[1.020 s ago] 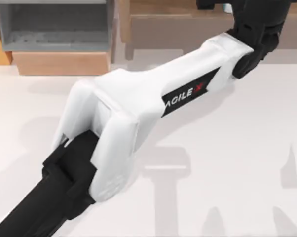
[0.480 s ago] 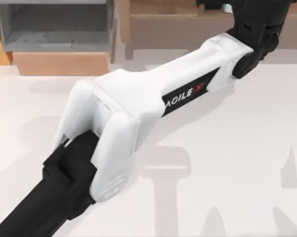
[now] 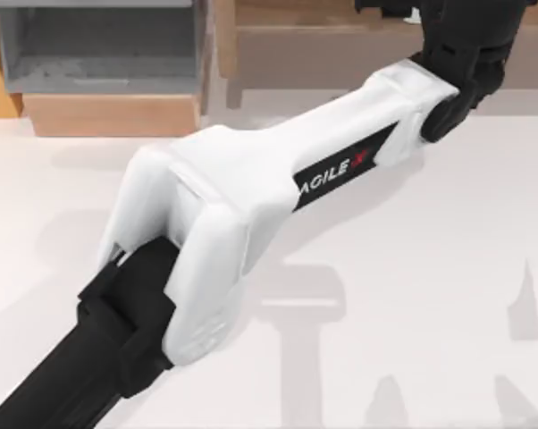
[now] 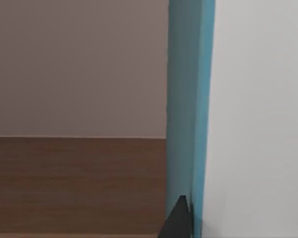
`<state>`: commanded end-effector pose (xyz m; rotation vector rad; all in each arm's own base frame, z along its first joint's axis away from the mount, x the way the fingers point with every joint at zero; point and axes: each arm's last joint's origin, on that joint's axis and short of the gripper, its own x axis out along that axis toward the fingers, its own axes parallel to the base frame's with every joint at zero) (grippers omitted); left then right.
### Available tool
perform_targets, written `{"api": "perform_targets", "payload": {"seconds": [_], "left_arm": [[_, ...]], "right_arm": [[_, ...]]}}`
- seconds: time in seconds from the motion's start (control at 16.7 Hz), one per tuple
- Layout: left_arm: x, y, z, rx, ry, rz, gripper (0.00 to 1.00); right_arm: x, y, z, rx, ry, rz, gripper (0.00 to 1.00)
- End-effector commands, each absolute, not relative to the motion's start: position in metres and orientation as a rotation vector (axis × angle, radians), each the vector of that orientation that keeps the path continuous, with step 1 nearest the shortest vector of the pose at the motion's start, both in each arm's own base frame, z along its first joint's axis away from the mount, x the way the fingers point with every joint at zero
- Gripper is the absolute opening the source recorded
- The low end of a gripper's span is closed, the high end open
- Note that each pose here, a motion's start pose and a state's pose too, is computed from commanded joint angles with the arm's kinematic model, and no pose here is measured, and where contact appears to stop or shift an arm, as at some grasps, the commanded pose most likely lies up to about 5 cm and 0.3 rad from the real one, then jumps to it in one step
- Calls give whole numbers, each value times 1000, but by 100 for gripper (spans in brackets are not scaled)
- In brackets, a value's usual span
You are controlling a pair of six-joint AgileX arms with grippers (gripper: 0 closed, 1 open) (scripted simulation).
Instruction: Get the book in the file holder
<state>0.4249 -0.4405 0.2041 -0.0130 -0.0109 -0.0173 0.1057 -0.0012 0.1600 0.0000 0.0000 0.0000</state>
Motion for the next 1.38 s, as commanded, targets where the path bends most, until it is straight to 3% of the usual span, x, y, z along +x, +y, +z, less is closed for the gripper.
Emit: {"api": "perform_targets", "payload": {"seconds": [1.14,1.38], "left_arm": [[422,-443,220,-6,-11,-22,0],[401,-450,225,99,1,-35,0]], "right_arm": [[106,-1,160,0,0,0,100],[106,-1,160,0,0,0,100]]}}
